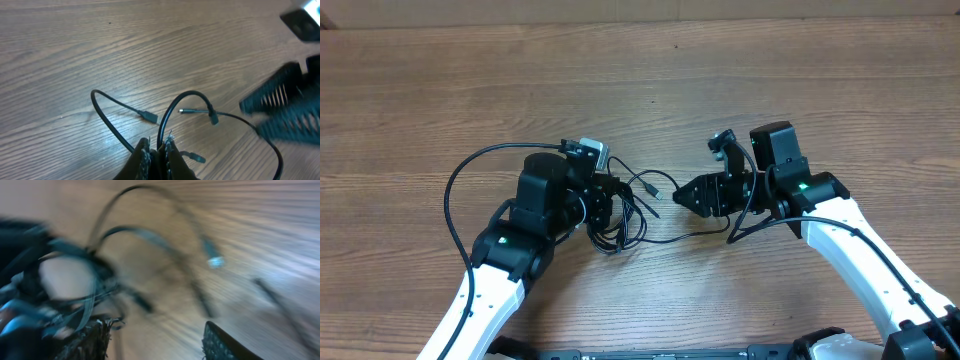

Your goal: Untangle cables

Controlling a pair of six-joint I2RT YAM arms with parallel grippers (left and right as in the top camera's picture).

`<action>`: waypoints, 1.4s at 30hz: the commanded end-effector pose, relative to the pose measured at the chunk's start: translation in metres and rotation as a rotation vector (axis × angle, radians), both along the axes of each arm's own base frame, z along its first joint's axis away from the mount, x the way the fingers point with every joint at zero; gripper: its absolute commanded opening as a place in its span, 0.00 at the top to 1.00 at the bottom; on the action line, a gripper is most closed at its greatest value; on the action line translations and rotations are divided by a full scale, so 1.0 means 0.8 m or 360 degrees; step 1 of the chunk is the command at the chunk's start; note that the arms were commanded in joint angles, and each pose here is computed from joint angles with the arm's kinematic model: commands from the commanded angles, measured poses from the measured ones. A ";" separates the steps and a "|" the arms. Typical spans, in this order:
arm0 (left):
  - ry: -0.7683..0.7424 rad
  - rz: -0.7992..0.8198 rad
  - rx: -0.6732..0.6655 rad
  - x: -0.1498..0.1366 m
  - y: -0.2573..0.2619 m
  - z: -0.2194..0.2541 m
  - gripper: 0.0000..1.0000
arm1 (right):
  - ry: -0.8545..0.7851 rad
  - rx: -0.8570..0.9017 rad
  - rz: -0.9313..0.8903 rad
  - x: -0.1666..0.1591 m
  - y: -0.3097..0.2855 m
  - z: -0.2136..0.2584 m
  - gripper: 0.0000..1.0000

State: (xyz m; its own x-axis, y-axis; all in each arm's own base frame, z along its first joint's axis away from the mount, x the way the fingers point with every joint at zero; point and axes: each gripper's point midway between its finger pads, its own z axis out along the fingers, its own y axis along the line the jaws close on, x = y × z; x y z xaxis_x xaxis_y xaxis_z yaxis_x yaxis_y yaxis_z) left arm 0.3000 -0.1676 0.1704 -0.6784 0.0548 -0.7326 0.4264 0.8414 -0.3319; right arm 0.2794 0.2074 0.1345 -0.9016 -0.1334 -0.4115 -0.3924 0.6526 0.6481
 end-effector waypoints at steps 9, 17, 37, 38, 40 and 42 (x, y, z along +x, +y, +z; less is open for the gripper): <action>0.0450 0.0251 -0.0287 0.013 -0.016 -0.049 0.96 | -0.0284 0.0012 0.0387 -0.032 0.053 0.025 0.47; 0.0333 -0.0005 -0.0426 0.012 -0.046 -0.017 0.96 | -0.0309 -0.0004 0.0408 -0.035 0.059 0.024 0.47; 0.0288 -0.0090 -0.0504 0.004 -0.055 0.006 0.96 | -0.0137 -0.0021 0.0337 -0.030 0.062 -0.003 0.53; 0.0287 -0.0099 -0.0509 0.003 -0.056 0.007 0.96 | -0.0134 -0.0021 0.0336 -0.030 0.062 -0.004 0.53; 0.0278 -0.0116 -0.0522 0.001 -0.057 0.012 0.96 | -0.0121 -0.0025 0.0333 -0.030 0.062 -0.006 0.53; 0.0272 -0.0118 -0.0525 0.001 -0.057 0.014 0.96 | -0.0119 -0.0026 0.0333 -0.030 0.062 -0.007 0.53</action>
State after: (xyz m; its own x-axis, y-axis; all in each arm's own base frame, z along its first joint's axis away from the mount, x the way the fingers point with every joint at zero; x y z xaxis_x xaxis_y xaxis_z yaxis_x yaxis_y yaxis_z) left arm 0.3039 -0.2099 0.1631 -0.8150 -0.1103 -0.5688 0.3536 0.6831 -0.6390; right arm 0.2495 0.2522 0.1238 -0.8258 -0.3268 -0.4596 -0.5605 0.5651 0.6054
